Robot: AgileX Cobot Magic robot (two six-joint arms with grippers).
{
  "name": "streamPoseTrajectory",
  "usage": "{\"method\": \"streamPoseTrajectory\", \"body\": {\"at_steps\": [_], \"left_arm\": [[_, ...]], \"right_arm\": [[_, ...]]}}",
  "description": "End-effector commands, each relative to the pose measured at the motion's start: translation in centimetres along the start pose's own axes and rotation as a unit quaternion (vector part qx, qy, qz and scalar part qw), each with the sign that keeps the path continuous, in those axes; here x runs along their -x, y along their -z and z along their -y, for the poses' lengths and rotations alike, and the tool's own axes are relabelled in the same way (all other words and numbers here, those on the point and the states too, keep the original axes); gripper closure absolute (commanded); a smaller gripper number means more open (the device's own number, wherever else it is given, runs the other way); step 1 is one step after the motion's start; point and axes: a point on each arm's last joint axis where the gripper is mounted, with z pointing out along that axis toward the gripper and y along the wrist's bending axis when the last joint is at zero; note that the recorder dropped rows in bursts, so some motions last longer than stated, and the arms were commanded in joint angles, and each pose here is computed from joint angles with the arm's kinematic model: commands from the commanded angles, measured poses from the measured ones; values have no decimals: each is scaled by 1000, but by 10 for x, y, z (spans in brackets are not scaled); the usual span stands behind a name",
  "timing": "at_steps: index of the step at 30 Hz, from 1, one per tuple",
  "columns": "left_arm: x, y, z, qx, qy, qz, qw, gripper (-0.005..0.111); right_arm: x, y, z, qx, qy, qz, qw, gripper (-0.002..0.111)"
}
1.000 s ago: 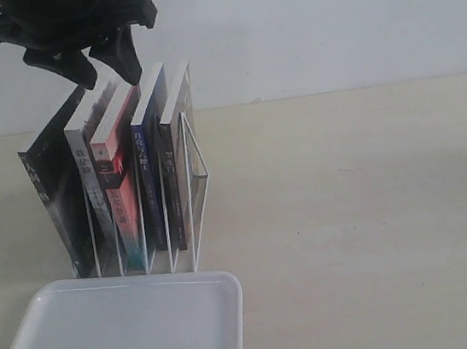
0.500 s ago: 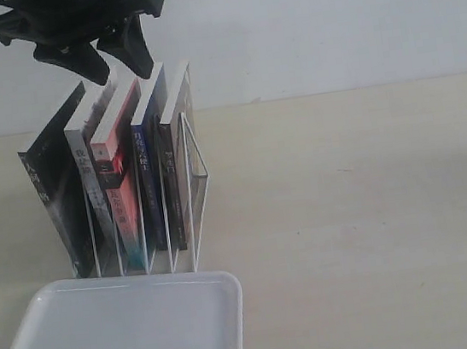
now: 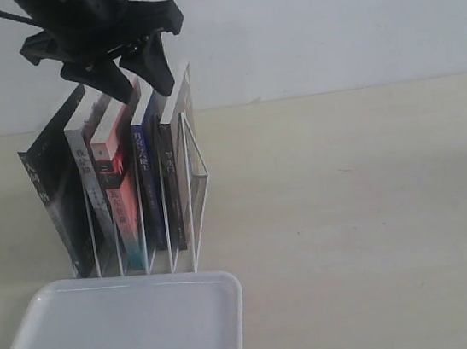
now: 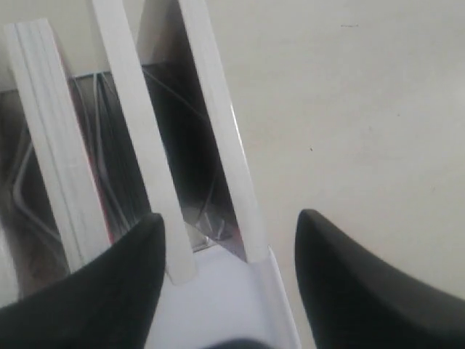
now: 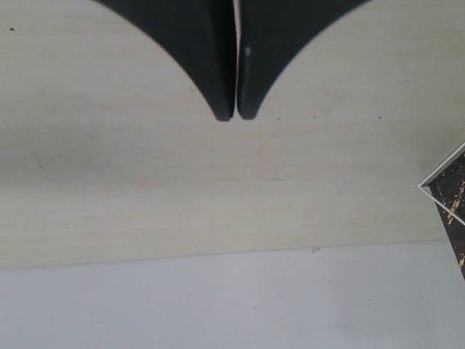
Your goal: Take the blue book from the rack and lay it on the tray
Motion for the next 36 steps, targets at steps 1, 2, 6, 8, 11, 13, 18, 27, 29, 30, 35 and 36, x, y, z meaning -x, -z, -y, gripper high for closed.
{"method": "streamPoseTrajectory", "body": {"at_steps": [1,2,6,8,11,13,18,27,29,30,35,36], "left_arm": [[1,-9,-1,6,-14,-7,1000,55],[1,-9,-1,6,-15,-7,1000,55],[2,-9,-7,36,-24,-4,999,55],[3,-8,-11,57,-19,-2,998,55],[3,-8,-13,66,-16,-1,998,55],[3,-8,-13,66,-15,-1,998,55],[3,-9,-8,42,-7,-3,999,55],[2,-9,-5,25,-2,-5,1000,55],[2,-9,-5,25,-2,-5,1000,55],[2,-9,-5,25,-2,-5,1000,55],[2,-9,-5,25,-2,-5,1000,55],[2,-9,-5,25,-2,-5,1000,55]], "right_arm": [[2,0,0,-2,2,9,1000,108],[2,0,0,-2,2,9,1000,108],[2,0,0,-2,2,9,1000,108],[2,0,0,-2,2,9,1000,108],[2,0,0,-2,2,9,1000,108],[2,0,0,-2,2,9,1000,108],[2,0,0,-2,2,9,1000,108],[0,0,0,-2,2,3,1000,108],[0,0,0,-2,2,3,1000,108],[0,0,0,-2,2,3,1000,108],[0,0,0,-2,2,3,1000,108],[0,0,0,-2,2,3,1000,108]]}}
